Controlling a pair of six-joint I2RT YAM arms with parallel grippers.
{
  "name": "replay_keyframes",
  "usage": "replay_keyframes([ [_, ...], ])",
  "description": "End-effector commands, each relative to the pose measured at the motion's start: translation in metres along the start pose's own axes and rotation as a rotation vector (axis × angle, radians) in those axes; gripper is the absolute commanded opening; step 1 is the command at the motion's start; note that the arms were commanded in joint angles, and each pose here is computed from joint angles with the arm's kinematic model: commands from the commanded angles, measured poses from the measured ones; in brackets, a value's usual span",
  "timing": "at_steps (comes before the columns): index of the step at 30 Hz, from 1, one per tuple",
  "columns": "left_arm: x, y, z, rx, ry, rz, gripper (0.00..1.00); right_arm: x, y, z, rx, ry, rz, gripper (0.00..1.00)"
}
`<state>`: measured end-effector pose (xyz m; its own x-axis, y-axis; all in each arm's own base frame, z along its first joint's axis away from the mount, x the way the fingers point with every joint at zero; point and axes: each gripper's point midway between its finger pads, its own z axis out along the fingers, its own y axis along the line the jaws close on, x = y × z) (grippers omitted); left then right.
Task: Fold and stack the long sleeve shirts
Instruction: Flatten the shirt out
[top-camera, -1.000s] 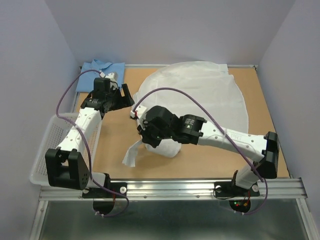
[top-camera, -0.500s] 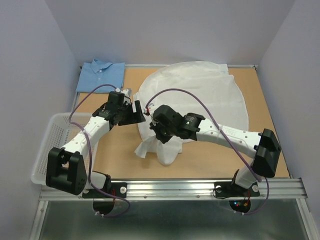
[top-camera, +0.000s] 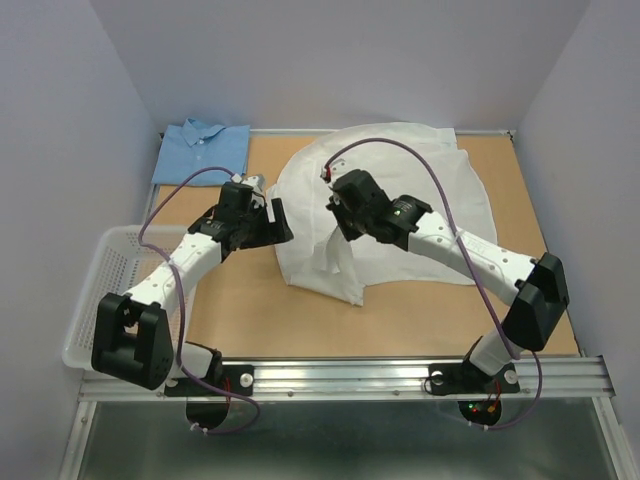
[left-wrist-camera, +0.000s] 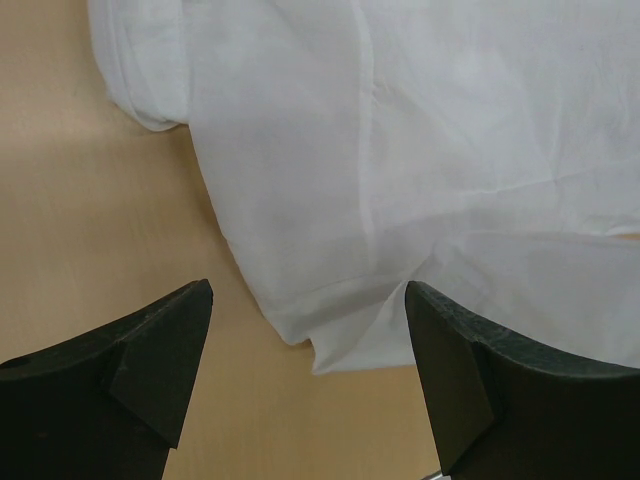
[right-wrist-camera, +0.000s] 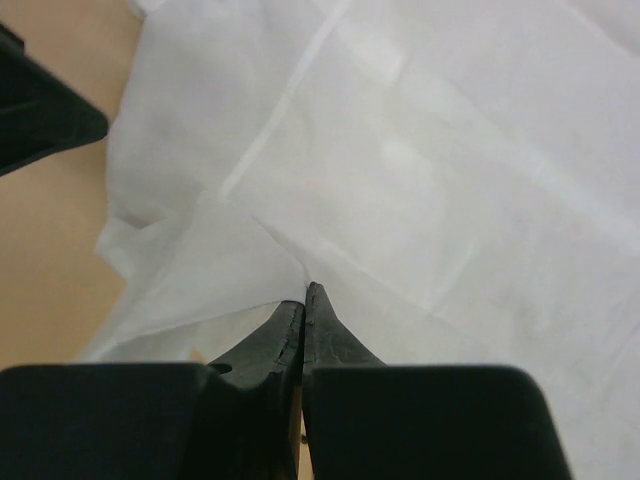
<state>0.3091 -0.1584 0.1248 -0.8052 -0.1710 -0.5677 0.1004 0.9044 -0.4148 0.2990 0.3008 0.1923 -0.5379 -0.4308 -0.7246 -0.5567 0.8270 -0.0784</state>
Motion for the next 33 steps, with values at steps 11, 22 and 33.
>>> replay_keyframes([
  [11,0.017,0.016,0.031,-0.040,0.038,0.001,0.89,-0.140,-0.072,-0.044,0.152,-0.374,0.118,0.01],
  [22,-0.001,-0.017,0.015,0.106,-0.117,0.239,0.90,-0.143,-0.065,-0.045,0.029,-0.380,0.116,0.01],
  [33,-0.027,-0.011,0.001,0.035,-0.218,0.143,0.89,-0.005,0.026,-0.059,-0.477,-0.008,0.175,0.00],
])
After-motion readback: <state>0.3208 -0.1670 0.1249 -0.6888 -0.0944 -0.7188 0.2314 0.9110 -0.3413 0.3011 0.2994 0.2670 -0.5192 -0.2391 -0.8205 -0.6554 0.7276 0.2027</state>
